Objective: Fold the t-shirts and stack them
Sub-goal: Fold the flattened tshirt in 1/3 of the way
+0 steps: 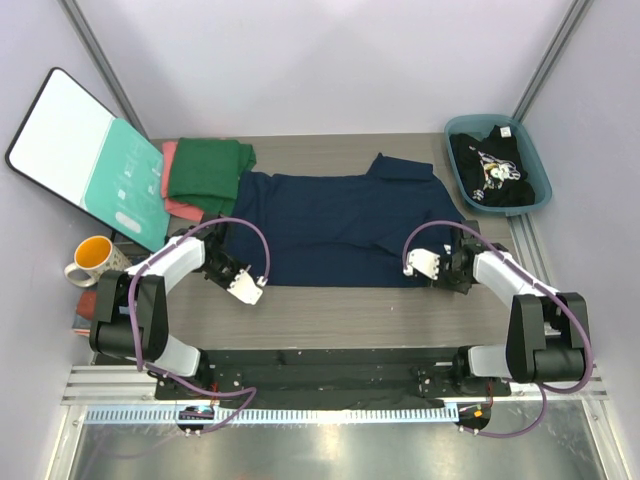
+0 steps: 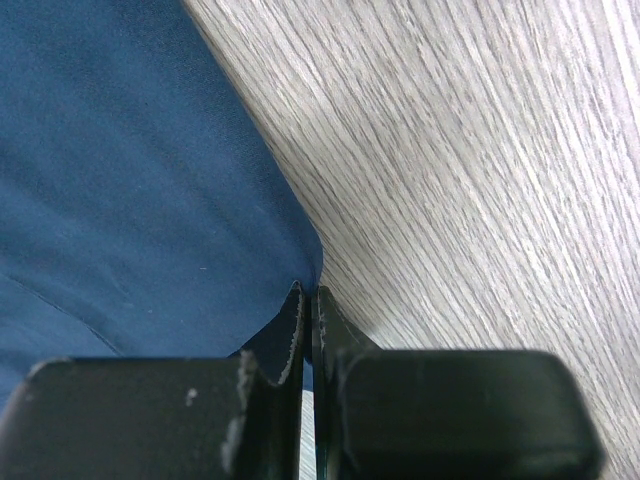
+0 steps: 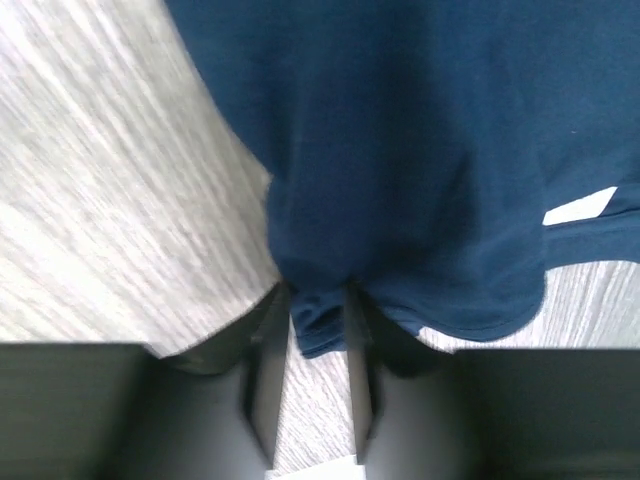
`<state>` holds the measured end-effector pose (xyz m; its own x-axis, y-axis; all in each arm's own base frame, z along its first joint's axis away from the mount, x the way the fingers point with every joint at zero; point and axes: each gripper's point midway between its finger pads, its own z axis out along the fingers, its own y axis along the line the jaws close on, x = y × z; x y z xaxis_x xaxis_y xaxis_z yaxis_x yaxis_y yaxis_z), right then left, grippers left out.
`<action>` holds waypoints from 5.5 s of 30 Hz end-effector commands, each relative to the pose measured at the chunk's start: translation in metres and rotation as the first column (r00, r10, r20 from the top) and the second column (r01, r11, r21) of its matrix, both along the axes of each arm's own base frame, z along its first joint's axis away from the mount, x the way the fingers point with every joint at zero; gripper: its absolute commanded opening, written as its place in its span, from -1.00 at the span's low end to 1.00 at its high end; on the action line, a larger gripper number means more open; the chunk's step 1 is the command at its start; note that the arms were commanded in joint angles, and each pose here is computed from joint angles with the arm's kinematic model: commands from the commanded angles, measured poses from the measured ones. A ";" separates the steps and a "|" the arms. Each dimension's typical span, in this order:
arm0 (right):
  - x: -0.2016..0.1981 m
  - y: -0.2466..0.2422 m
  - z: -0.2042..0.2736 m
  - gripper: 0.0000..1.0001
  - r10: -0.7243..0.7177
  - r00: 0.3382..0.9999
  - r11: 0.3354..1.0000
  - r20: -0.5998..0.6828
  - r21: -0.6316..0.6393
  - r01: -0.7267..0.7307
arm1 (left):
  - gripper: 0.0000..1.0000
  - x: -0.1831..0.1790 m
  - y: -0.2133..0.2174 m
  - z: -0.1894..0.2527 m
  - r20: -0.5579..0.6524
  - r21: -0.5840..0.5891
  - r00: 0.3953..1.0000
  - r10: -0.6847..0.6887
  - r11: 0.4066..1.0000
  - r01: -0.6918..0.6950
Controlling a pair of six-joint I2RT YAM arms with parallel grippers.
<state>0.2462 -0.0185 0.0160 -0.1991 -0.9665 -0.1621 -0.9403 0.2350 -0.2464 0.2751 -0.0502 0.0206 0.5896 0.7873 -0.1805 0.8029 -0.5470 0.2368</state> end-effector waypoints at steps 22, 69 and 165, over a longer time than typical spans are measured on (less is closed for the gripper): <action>-0.011 -0.035 -0.002 -0.46 0.024 0.998 0.998 -0.054 -0.057 -0.027 | -0.84 -0.015 0.006 0.015 -0.033 0.016 0.999 0.031 0.999 -0.030; 0.086 0.146 0.023 -0.25 0.330 0.939 0.911 0.093 0.228 -0.343 | -0.49 0.077 -0.055 0.019 0.196 -0.167 0.967 0.161 0.978 -0.129; 0.273 0.108 0.095 -0.84 -0.239 0.824 0.971 0.514 0.108 0.214 | -0.59 0.094 -0.079 0.002 0.152 -0.168 0.977 0.150 0.978 -0.124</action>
